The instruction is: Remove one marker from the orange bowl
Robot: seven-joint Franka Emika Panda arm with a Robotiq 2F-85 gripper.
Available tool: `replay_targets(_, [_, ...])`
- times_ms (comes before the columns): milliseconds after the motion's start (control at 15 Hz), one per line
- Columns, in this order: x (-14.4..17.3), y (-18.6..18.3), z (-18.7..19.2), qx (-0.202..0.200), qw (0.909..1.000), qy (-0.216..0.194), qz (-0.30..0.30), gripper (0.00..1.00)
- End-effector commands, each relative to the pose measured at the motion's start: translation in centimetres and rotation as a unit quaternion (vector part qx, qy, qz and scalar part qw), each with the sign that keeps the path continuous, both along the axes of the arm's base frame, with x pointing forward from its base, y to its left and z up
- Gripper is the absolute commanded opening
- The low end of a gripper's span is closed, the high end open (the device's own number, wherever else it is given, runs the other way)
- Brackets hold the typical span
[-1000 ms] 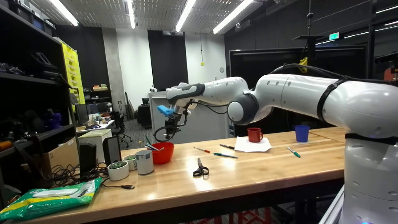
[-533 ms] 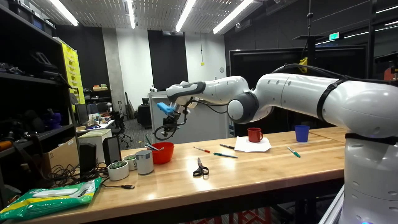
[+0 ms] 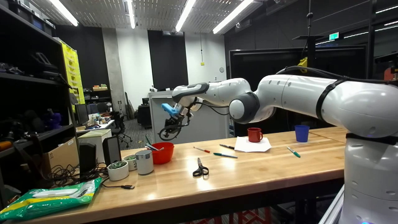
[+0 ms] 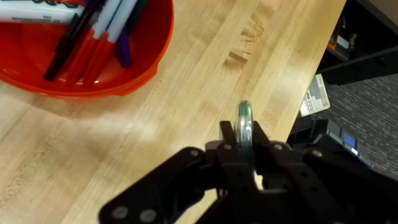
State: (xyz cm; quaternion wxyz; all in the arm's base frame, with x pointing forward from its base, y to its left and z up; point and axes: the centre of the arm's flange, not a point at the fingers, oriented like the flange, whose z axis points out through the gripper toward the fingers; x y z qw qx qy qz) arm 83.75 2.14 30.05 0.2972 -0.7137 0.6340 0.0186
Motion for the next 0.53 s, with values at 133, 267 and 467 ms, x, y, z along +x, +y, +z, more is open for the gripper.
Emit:
replay_targets(133, [-7.4,-1.2,-3.4,0.035,0.9992,0.011,0.015,0.04])
replay_targets(267, [-7.6,-1.7,-4.8,0.040,0.9989,0.016,0.019,0.04])
replay_targets(467, [-7.9,-2.2,-6.5,0.045,0.9984,0.026,0.023,0.04])
